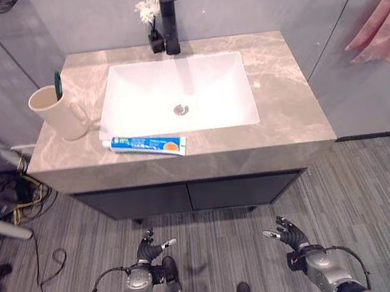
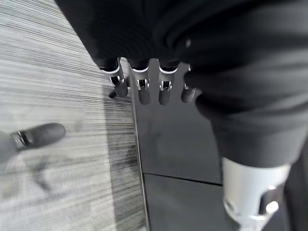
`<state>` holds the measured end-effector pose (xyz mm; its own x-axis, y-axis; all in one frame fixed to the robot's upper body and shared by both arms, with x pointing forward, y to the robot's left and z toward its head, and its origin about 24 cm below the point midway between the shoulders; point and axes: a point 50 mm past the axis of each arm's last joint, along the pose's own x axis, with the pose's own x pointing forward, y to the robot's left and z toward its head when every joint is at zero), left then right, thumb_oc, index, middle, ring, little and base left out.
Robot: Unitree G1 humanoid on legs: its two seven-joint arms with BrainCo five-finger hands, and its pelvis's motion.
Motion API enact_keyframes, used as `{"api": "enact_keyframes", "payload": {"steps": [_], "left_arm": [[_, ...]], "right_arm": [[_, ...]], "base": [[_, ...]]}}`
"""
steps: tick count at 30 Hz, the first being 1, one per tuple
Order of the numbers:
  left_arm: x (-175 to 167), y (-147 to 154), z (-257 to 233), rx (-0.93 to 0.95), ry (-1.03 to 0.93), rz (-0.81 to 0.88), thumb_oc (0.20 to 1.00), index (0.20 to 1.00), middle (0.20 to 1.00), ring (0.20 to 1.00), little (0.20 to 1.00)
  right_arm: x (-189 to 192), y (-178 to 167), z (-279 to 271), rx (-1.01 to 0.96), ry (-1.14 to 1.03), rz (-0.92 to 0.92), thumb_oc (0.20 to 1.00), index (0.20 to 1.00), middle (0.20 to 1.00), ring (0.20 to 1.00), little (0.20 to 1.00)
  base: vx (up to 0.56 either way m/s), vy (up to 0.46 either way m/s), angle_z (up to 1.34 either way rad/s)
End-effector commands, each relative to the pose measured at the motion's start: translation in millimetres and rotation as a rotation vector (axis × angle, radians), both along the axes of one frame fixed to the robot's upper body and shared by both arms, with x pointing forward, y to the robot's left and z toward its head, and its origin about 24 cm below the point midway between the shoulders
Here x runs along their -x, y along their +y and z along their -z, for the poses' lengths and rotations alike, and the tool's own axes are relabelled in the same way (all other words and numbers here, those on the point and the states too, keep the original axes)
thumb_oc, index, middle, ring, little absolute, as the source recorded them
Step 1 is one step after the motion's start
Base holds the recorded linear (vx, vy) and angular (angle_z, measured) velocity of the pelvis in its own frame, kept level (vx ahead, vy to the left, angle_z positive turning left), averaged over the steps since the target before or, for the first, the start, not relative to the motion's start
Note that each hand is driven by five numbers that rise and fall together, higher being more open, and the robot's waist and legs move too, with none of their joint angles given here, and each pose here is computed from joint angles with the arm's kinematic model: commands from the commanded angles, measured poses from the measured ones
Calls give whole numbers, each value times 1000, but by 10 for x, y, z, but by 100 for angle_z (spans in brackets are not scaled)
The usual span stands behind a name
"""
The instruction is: Put brush and paste in cup on sink, flatten towel.
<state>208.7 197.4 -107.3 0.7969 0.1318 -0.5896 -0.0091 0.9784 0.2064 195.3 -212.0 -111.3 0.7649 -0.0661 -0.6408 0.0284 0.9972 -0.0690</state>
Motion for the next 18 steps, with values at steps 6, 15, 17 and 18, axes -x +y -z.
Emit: {"api": "enact_keyframes", "payload": {"steps": [6,15,17,18], "left_arm": [[18,245,-131,-190,-59,156,1000,1000,1000,1000,1000],[229,385,-29,-227,7,149,1000,1000,1000,1000,1000],[262,437,-33,-236,11,139,1000,1000,1000,1000,1000],[271,404,-20,-230,11,147,1000,1000,1000,1000,1000]], "right_arm": [[-337,168,-265,-36,-164,-94,1000,1000,1000,1000,1000],[-375,75,-328,-12,-193,-90,1000,1000,1000,1000,1000],[-351,71,-306,-11,-182,-85,1000,1000,1000,1000,1000],[-350,64,-301,-6,-179,-85,1000,1000,1000,1000,1000]], "base": [[226,307,-35],[201,-30,0],[55,-147,71],[51,-222,63]]}}
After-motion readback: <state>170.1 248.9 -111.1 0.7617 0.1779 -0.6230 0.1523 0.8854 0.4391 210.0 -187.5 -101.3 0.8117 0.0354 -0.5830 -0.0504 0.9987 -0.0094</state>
